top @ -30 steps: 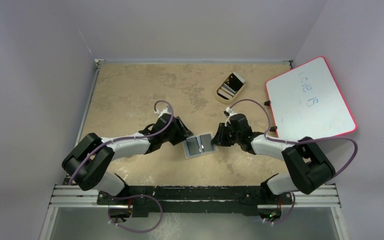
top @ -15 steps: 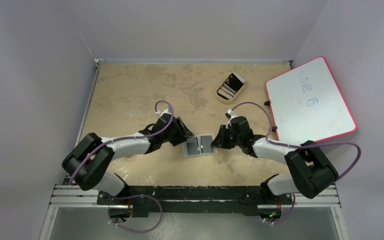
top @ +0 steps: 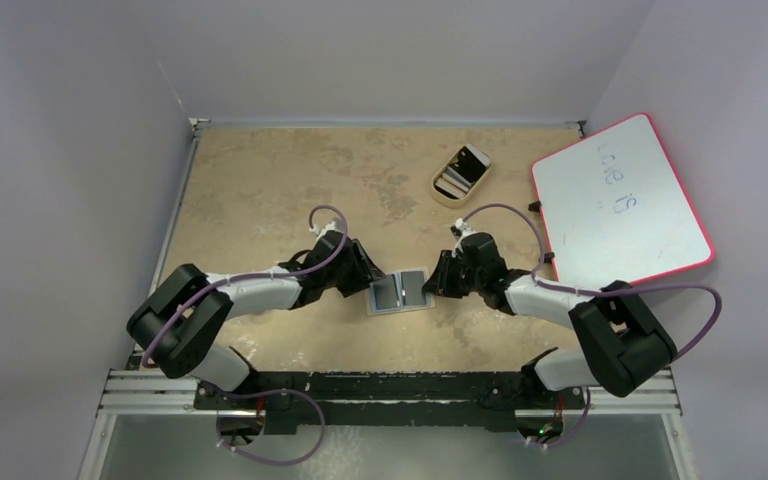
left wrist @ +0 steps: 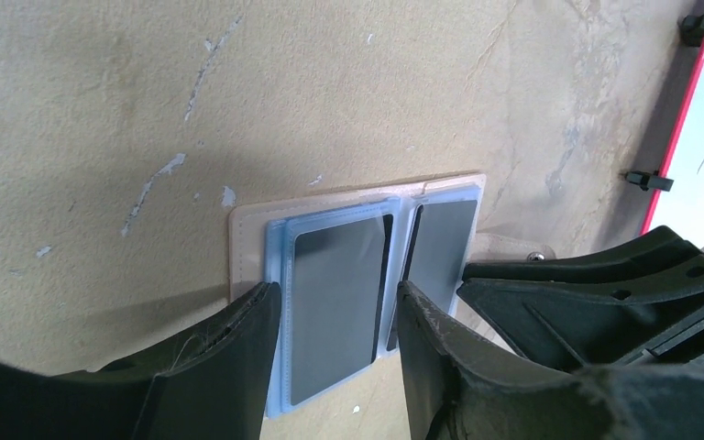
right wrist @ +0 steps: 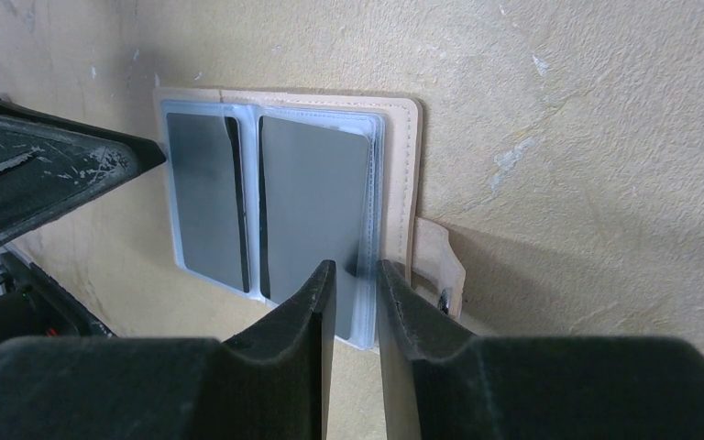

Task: Put the credit cards into the card holder
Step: Turn over the card slot in the card holder.

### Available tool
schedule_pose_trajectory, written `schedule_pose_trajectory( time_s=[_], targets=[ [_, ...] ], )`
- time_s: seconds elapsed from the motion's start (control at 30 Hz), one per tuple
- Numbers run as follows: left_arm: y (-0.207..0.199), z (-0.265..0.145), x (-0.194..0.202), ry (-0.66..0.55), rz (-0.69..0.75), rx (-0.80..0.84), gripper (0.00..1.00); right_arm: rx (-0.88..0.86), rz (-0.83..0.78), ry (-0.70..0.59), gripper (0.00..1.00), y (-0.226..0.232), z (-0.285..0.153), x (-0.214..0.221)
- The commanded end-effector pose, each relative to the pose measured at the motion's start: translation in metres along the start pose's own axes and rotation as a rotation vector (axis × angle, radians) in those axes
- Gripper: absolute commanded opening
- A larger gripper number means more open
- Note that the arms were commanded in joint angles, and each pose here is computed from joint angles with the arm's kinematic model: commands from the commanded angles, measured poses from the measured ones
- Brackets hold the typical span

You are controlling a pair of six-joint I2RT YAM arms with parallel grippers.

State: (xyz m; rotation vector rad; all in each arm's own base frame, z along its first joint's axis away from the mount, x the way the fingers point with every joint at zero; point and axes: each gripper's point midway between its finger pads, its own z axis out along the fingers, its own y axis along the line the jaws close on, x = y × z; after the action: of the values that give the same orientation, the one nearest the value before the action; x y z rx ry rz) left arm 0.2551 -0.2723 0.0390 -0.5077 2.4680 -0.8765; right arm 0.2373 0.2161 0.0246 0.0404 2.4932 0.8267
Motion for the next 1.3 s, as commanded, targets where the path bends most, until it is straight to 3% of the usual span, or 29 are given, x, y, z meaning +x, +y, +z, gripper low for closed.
schedule_pose_trajectory(
  time_s=[0.0,0.43,0.77,1.03,1.27],
  targets=[
    [-0.014,-0.008,-0.013,-0.051,0.019,0.02,0.49,-0.04,-0.006,-0.014,0.25,0.012,0.0,-0.007],
    [-0.013,0.012,0.003,0.009,0.011,0.047,0.49,-0.04,-0.007,-0.02,0.24,0.014,0.0,-0.01],
    [-0.059,-0.005,0.004,0.023,0.008,0.203,0.49,-0.036,-0.004,-0.02,0.24,0.012,0.003,-0.01],
    [-0.072,-0.009,0.009,0.034,0.011,0.255,0.49,-0.028,-0.002,-0.019,0.24,0.01,0.002,-0.008],
    [-0.076,-0.015,0.009,0.019,-0.006,0.302,0.45,-0.008,-0.028,-0.088,0.3,0.016,-0.014,-0.027]
  ],
)
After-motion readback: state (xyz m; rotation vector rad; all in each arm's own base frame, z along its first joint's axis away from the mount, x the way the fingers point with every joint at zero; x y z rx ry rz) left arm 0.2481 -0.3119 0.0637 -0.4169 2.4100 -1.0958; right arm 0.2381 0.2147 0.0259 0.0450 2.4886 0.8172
